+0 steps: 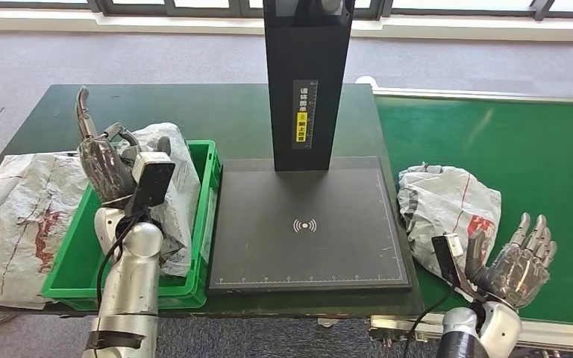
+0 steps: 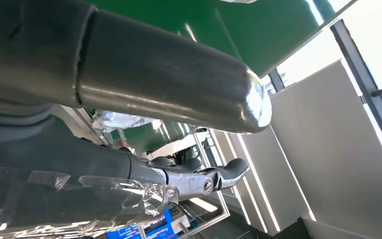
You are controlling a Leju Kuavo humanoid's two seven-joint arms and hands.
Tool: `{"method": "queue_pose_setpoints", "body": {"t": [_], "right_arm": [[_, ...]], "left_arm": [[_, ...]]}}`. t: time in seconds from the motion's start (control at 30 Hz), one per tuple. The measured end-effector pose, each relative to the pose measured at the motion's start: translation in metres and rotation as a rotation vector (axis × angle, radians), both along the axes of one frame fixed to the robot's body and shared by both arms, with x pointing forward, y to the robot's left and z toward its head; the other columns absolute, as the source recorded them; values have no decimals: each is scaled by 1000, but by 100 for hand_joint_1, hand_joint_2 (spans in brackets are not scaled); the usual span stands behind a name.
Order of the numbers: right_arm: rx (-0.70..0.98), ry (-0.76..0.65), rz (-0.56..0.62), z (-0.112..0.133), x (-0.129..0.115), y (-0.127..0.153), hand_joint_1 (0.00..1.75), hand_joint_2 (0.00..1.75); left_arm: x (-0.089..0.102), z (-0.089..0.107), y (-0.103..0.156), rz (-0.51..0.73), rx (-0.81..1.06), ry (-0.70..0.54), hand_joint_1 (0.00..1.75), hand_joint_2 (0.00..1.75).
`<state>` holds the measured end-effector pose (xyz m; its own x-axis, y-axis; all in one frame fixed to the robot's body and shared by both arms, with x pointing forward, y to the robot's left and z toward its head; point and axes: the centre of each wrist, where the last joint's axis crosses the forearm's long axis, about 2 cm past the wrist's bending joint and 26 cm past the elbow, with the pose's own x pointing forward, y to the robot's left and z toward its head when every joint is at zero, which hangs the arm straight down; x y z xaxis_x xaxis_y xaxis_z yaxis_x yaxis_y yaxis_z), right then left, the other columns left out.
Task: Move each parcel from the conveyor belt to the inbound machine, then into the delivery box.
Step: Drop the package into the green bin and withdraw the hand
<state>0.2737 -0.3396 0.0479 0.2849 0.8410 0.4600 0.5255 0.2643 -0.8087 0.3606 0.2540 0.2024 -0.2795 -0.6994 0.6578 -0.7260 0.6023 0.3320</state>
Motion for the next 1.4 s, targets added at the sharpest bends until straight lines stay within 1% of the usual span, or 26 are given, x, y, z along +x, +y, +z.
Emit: {"method": "queue_pose_setpoints", "body": {"t": [0.07,0.17,0.27,0.33,0.43,0.47,0.5,0.53,0.6,0.73,0.83,0.9,1.0,1.07,1.17,1.27,1.4], "right_arm": [[5,-1,-1,-1,-1,0,0,0],[10,2,0,-3,-3,0,0,0],[10,4,2,-4,-5,1,0,0],[10,3,3,-5,-5,1,0,0],[15,2,5,-5,-5,1,0,0],[17,0,6,-6,-5,1,0,0],[20,-2,7,-6,-5,2,0,0],[22,-2,8,-6,-5,2,0,0],[23,-2,10,-7,-6,2,0,0],[58,-41,30,-10,-6,6,0,0],[89,-72,70,-12,-2,15,0,0],[94,-79,97,-12,0,20,0,0],[139,-95,124,-13,2,27,0,0],[223,-123,172,-14,4,36,0,0],[334,-142,325,-10,8,65,0,0],[417,-167,486,6,19,98,0,0],[504,-228,669,29,36,133,0,0]], "left_arm": [[1,-4,0,-34,-38,34,0,175],[2,-9,3,-70,-106,-26,0,175],[1,-12,7,-76,-128,-51,0,175],[1,-13,8,-78,-112,-43,0,175],[2,-13,6,-81,11,53,0,175],[3,-14,4,-82,62,62,0,175],[2,-15,4,-86,88,40,0,175],[2,-15,4,-95,92,19,0,175],[2,-16,3,-99,47,18,0,175],[-2,-19,4,-59,-73,16,0,175],[-3,-19,2,-56,11,67,0,175],[-3,-19,-1,-57,58,78,0,175],[-5,-20,-1,-50,20,37,0,175],[-8,-21,2,-34,-35,-14,0,175],[-14,-21,3,-21,-18,-27,0,175],[-19,-19,-3,-31,9,-19,0,175],[-19,-13,-16,-88,38,11,0,175]]}}
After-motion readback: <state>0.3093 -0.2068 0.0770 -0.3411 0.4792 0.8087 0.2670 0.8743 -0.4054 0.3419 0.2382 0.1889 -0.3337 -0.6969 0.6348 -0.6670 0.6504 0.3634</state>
